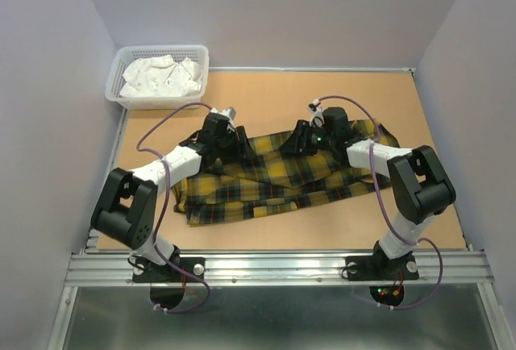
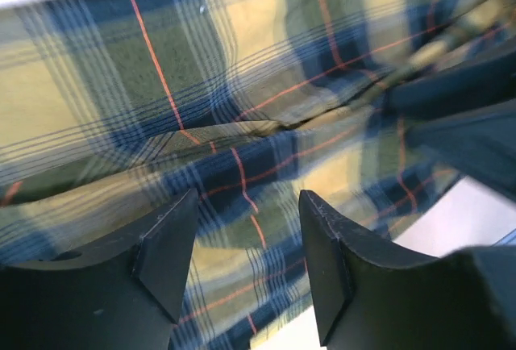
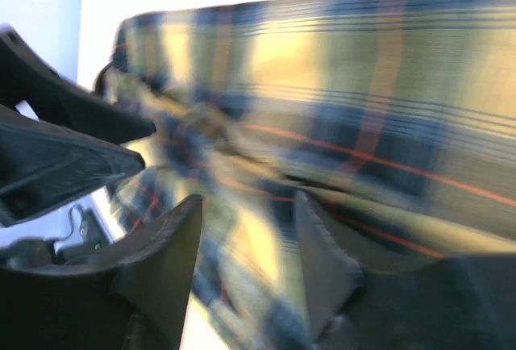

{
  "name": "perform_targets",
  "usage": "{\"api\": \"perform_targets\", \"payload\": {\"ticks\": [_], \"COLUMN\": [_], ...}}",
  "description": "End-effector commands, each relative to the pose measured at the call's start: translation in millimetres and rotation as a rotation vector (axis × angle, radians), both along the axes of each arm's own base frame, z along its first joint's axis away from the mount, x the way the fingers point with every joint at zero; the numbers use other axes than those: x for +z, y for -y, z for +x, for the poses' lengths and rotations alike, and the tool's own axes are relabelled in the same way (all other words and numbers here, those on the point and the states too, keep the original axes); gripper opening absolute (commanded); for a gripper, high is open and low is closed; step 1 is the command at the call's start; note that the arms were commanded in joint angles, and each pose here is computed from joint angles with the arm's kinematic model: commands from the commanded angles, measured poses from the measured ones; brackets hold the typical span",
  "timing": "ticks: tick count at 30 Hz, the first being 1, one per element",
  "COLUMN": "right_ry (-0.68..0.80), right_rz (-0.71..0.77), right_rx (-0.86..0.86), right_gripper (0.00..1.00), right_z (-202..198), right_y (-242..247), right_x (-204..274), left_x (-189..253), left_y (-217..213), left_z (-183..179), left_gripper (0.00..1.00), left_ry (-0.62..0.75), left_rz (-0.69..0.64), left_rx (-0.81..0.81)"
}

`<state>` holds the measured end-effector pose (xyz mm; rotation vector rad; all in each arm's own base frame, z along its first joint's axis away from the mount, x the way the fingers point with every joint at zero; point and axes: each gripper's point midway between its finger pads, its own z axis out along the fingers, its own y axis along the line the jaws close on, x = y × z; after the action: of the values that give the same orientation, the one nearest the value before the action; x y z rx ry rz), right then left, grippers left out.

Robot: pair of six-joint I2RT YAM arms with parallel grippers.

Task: Fold and stack the long sleeve shirts
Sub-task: Fold the shirt

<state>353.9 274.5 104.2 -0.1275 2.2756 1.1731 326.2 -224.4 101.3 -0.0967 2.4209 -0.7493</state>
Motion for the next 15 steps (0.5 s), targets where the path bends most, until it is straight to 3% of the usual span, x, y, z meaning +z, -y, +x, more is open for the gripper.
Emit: {"api": "perform_targets", "payload": {"ticks": [1, 10, 15], "right_ry": [-0.018, -0.052, 0.048], "right_rz": [0.055, -0.036, 0.003], "right_rx": [-0.090, -0.288, -0.351], "right_gripper": [0.50, 0.41, 0.41], "right_z": [21, 42, 65], "right_y": [23, 89, 122], "right_x": [-16, -64, -22], "left_x": [-32, -94, -86], "left_y": [3, -47, -55], "left_z": [6, -10, -5], "left_gripper": [0.59, 0.53, 0.53], "left_ry": [-0.047, -0.209, -0.184], "left_rz": [0.001, 0.078, 0.073], "left_rx": [0.018, 0.179, 0.189]}}
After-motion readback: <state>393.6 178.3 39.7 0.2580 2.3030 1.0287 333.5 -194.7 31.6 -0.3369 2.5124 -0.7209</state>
